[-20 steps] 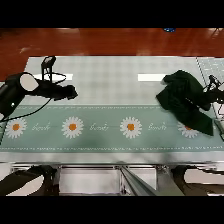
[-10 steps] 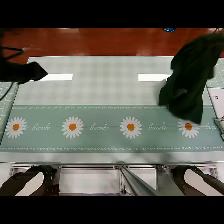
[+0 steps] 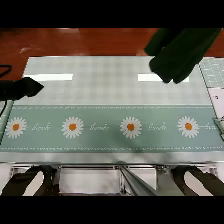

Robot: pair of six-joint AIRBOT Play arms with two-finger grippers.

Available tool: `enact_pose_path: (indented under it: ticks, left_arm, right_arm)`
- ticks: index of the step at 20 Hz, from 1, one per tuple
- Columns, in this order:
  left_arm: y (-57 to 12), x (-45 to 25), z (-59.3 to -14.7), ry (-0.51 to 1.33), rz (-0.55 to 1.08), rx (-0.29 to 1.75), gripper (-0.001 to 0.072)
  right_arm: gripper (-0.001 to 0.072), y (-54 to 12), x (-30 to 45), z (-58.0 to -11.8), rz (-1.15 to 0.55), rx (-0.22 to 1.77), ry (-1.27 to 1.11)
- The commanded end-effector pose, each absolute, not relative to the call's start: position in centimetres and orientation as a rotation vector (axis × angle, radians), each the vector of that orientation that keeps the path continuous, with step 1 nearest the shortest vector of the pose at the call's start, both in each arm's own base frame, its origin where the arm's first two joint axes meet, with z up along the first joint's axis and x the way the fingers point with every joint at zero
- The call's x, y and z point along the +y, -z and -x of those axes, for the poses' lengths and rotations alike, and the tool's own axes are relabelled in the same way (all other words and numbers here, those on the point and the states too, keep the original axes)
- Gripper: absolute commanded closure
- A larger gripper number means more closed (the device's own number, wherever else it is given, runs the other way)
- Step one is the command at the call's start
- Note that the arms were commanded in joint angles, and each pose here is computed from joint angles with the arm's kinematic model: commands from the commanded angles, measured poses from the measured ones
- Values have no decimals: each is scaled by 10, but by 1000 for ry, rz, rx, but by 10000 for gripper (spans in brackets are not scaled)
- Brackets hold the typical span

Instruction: Fold the shirts.

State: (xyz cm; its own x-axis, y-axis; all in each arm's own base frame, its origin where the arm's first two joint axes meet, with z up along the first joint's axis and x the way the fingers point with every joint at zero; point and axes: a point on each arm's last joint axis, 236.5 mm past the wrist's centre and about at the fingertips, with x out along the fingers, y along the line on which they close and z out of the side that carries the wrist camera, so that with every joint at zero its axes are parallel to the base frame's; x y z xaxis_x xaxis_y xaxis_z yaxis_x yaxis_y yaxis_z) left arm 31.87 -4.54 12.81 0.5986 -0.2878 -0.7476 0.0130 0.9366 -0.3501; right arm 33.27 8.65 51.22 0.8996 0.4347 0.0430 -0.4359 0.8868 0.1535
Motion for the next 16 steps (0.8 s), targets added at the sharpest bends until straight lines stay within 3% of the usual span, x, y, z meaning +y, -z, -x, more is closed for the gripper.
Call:
enact_pose_path:
  ticks: [1, 10, 16]
  left_arm:
    - [-108, -57, -311, 204, 394, 950, 202]
    - [-103, -62, -309, 216, 395, 961, 203]
    - [-103, -70, -307, 242, 379, 969, 202]
  right_arm:
    - [688, -518, 139, -310, -151, 2, -613]
    - [688, -392, 304, -300, -61, 451, -976]
    - [688, -281, 319, -305, 49, 770, -917]
